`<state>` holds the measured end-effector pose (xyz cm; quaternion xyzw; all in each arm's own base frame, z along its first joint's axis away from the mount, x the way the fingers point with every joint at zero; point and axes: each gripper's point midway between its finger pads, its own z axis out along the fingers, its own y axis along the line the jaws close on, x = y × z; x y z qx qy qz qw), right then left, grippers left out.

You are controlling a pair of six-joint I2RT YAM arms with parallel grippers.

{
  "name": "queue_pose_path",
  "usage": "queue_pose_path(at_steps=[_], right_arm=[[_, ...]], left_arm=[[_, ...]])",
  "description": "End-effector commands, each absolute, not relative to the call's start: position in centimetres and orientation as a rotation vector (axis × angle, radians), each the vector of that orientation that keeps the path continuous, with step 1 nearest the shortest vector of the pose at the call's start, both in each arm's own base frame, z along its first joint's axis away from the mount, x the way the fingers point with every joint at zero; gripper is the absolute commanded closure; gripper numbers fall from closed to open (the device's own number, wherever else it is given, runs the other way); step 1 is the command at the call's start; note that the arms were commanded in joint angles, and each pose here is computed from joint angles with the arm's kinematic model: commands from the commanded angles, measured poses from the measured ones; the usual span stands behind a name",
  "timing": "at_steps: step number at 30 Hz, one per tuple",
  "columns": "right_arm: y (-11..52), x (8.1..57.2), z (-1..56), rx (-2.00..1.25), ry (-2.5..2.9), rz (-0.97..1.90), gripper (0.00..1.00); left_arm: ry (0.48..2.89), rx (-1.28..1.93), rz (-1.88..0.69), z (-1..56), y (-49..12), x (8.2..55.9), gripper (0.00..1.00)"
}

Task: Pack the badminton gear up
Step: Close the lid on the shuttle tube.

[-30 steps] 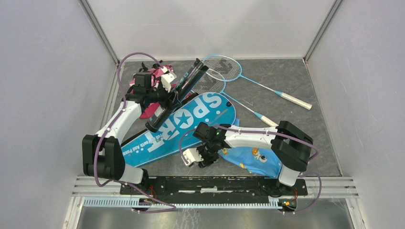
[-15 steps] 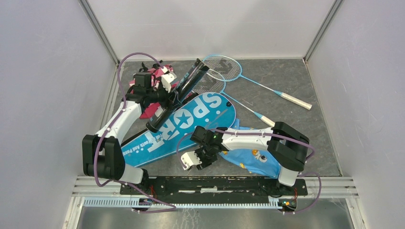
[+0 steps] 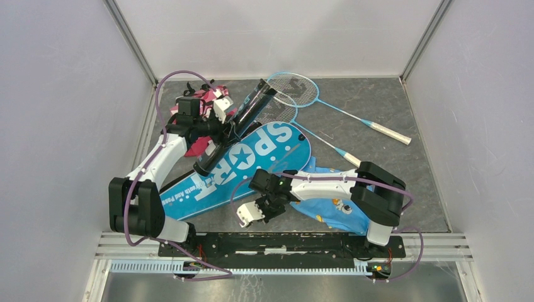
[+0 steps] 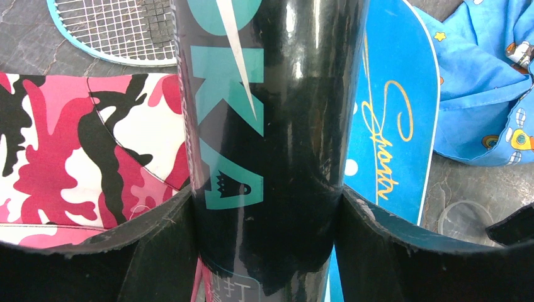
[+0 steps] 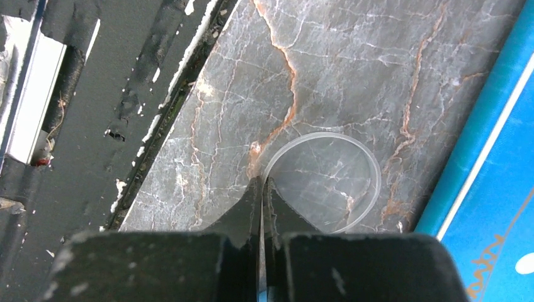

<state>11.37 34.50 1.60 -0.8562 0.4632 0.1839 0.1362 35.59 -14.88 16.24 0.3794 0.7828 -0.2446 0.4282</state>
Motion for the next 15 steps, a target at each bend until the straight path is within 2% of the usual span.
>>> queue_pose_path(at_steps=[1, 9, 15], right_arm=[[36.0, 12.8, 4.7, -2.388, 1.270, 0.504, 1.00], [35.6, 14.8, 10.4, -2.223, 1.275, 0.680, 1.00], [33.5, 19.0, 15.5, -2.014, 1.319, 0.738, 1.00]], left_arm=[[1.851, 0.950, -0.617, 19.1, -15.4, 35.7, 0.98], [1.842, 0.961, -0.615, 19.1, -15.4, 35.6, 0.98], [1.811, 0.988, -0.620, 19.1, -15.6, 35.3, 0.98]])
